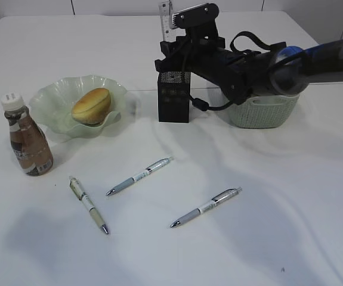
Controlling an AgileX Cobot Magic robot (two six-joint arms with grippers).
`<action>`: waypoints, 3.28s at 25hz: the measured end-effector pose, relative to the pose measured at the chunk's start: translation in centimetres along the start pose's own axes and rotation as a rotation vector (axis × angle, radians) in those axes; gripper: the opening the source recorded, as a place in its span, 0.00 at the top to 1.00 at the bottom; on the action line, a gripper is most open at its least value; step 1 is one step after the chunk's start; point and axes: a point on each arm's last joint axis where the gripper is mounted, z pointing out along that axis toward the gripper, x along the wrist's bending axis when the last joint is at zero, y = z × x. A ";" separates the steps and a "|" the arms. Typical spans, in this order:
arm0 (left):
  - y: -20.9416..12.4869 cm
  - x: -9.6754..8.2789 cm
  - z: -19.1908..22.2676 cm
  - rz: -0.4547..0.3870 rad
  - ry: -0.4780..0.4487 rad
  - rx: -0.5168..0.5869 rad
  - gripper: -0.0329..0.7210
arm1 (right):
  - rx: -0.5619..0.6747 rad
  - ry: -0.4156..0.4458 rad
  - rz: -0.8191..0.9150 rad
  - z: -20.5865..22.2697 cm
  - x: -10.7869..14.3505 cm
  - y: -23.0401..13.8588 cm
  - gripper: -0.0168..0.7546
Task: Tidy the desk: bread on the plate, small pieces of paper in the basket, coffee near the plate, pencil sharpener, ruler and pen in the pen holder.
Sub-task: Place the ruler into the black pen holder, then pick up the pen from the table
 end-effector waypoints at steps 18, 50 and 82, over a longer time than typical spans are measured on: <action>0.0 0.0 0.0 -0.002 -0.004 -0.004 0.22 | 0.066 -0.037 0.093 0.4 -0.2 -1.9 0.59; 0.0 -0.1 0.0 -0.006 -0.011 -0.002 0.23 | 0.214 -0.048 0.132 -1.1 -0.4 0.8 0.36; 0.1 -0.1 0.0 -0.006 -0.015 -0.016 0.24 | 0.628 -0.011 0.246 -18.4 -0.5 18.4 0.36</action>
